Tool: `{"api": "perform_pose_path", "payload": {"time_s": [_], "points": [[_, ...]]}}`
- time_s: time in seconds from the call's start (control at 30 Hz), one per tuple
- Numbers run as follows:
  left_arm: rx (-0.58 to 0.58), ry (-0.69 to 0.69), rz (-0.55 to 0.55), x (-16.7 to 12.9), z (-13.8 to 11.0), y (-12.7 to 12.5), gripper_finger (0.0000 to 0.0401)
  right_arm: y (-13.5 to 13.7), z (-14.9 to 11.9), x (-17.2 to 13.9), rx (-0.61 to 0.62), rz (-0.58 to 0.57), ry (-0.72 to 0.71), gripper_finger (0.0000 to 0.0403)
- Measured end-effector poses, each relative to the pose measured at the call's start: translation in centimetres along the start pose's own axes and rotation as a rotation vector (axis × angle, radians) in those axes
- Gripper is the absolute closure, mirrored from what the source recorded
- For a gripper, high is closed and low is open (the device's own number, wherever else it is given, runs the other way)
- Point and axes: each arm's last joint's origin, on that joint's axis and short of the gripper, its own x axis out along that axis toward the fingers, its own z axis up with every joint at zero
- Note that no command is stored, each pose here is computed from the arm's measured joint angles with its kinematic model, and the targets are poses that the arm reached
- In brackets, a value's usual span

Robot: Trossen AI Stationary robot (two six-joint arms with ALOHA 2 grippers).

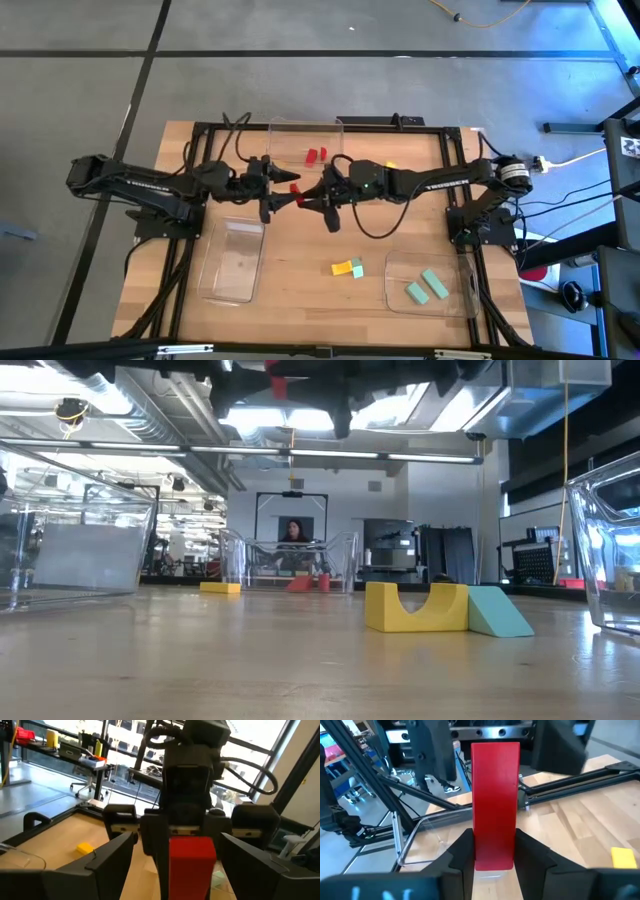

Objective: Sort & place blocks by color
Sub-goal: Put the red block on the top transparent bin

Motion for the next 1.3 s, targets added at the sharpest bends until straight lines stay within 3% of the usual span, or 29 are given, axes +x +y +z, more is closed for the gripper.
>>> {"api": "perform_pose_path", "payload": {"time_s": [0.97, 1.3], "points": [[-0.006, -0.032, 0.009, 0.0, 0.2, 0.0, 0.0151, -1.4, 2.2, -0.3, 0.018, -0.030, -0.202, 0.0299], [-0.007, -0.032, 0.015, 0.0, 0.2, 0.0, 0.0220, -1.4, 2.3, -0.4, -0.005, -0.028, -0.213, 0.0299]]}}
